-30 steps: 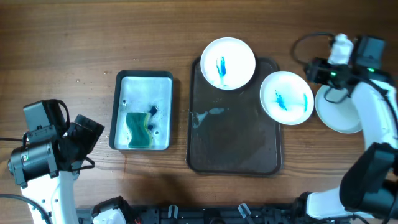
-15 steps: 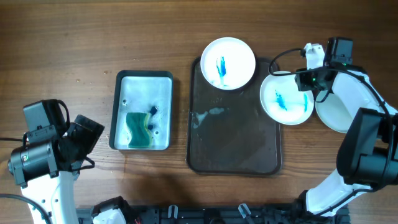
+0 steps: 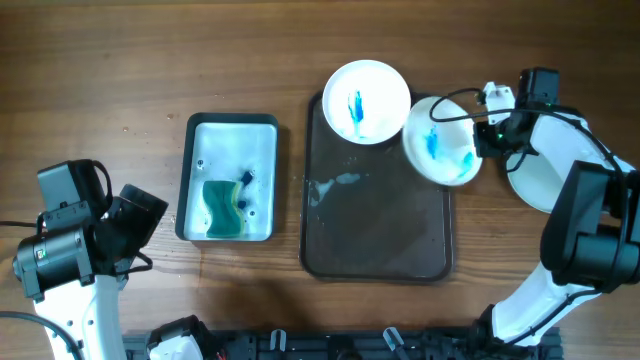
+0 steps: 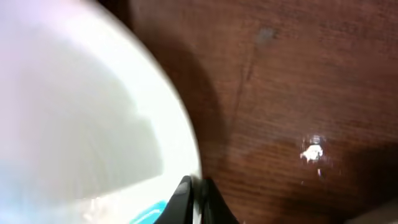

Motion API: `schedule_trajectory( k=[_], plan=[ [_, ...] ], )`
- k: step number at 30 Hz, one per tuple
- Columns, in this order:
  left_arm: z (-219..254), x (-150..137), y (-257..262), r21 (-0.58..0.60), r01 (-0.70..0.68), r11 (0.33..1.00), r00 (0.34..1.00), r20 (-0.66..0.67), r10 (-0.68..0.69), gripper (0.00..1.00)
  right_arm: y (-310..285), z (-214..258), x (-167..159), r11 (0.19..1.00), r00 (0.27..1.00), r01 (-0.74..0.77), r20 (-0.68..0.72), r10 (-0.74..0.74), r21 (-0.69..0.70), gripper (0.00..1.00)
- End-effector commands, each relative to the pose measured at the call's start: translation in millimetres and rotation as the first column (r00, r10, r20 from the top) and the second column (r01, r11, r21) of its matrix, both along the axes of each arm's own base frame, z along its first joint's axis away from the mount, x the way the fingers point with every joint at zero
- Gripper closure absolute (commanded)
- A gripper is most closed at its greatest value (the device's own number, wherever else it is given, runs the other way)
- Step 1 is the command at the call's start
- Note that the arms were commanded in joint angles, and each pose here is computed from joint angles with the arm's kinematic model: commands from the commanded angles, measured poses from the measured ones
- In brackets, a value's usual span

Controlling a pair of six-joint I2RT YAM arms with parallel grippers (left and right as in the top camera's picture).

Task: Clean dirty plates on tray and stack at the side

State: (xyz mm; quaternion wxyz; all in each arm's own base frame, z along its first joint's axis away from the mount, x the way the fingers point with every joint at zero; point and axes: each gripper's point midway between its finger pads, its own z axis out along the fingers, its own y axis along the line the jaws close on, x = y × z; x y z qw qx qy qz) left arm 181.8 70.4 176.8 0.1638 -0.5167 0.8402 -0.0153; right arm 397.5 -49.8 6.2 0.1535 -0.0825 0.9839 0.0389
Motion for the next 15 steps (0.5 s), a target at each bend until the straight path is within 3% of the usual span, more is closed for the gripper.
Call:
schedule_trajectory(
  k=[1,6,12,15],
  plan=[
    [5.0,0.4,2.4,0.008,-0.017,1.0,1.0,0.018,0.017,0.0,12.2,-4.5,-14.6,0.997,0.998,0.03,-0.057,-0.026,0.069,0.95],
    [5.0,0.4,2.4,0.008,-0.017,1.0,1.0,0.018,0.017,0.0,36.9,8.1,-19.5,0.976,0.997,0.041,-0.067,-0.028,0.214,0.96],
    [5.0,0.4,2.4,0.008,-0.017,1.0,1.0,0.018,0.017,0.0,44.8,10.0,-35.6,0.949,0.978,0.166,-0.169,-0.123,0.269,0.96],
    [5.0,0.3,2.3,0.008,-0.017,1.0,1.0,0.017,0.017,0.0,63.9,24.6,-42.3,0.923,0.979,0.152,-0.184,-0.091,0.354,0.95]
  ],
)
